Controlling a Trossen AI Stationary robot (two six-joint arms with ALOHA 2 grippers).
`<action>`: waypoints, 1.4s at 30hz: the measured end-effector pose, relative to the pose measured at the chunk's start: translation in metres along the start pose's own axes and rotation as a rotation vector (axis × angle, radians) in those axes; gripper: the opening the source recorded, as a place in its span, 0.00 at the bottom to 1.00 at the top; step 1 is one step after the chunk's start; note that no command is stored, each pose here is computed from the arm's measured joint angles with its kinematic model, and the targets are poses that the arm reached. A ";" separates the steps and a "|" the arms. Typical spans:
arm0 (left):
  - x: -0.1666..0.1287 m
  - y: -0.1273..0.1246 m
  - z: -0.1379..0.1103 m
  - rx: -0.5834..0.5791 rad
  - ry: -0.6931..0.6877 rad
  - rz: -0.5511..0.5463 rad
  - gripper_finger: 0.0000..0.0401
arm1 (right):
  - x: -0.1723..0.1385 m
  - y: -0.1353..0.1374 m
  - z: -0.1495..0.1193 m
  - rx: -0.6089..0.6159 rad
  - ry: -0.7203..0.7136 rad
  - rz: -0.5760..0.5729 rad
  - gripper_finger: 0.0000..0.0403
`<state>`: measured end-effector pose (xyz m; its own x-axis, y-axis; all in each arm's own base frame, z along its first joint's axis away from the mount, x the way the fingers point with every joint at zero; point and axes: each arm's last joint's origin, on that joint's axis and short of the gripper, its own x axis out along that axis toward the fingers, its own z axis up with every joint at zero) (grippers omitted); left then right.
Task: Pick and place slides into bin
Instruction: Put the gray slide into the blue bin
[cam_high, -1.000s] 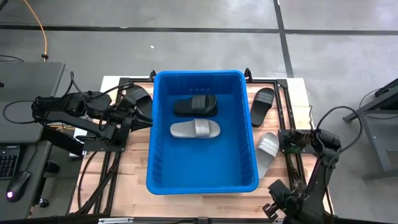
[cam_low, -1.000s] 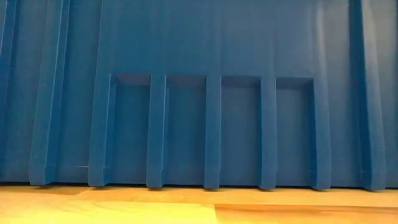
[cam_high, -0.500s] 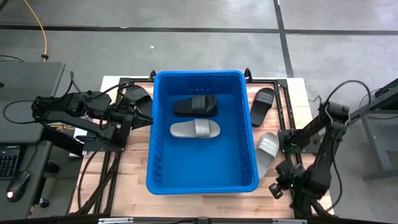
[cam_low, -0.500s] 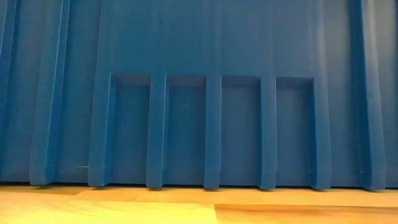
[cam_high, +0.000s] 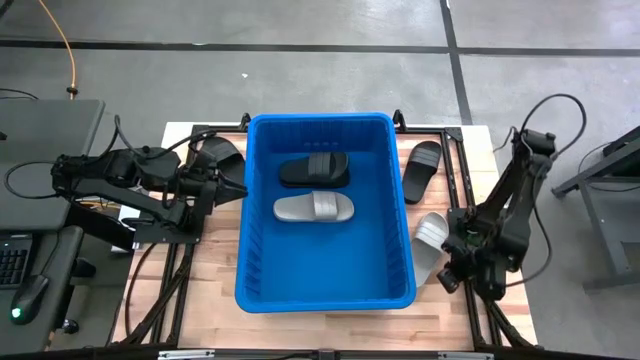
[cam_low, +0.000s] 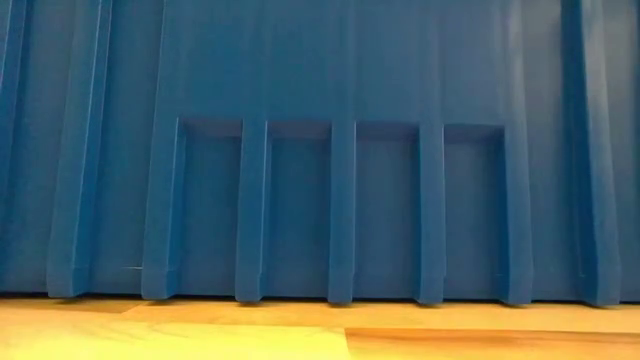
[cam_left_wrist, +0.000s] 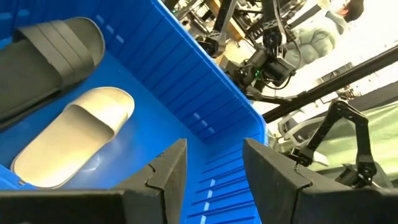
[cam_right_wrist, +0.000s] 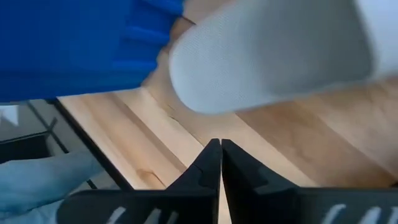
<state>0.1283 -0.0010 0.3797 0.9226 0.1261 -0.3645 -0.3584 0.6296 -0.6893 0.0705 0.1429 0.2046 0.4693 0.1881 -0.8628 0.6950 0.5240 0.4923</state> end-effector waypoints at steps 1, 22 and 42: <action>0.002 0.000 0.000 0.002 0.004 0.005 0.37 | -0.002 0.000 0.002 -0.016 -0.011 0.013 0.02; 0.009 0.000 -0.003 0.043 0.058 0.011 0.37 | 0.007 -0.001 0.051 -0.236 -0.142 -0.402 0.48; 0.009 -0.001 -0.003 0.037 0.062 -0.002 0.37 | 0.043 0.002 0.062 -0.134 0.001 -0.652 0.48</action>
<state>0.1366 -0.0028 0.3756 0.9124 0.0778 -0.4019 -0.3498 0.6582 -0.6667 0.1262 0.1003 0.1753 -0.0246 -0.2018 -0.9791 0.7624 0.6298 -0.1489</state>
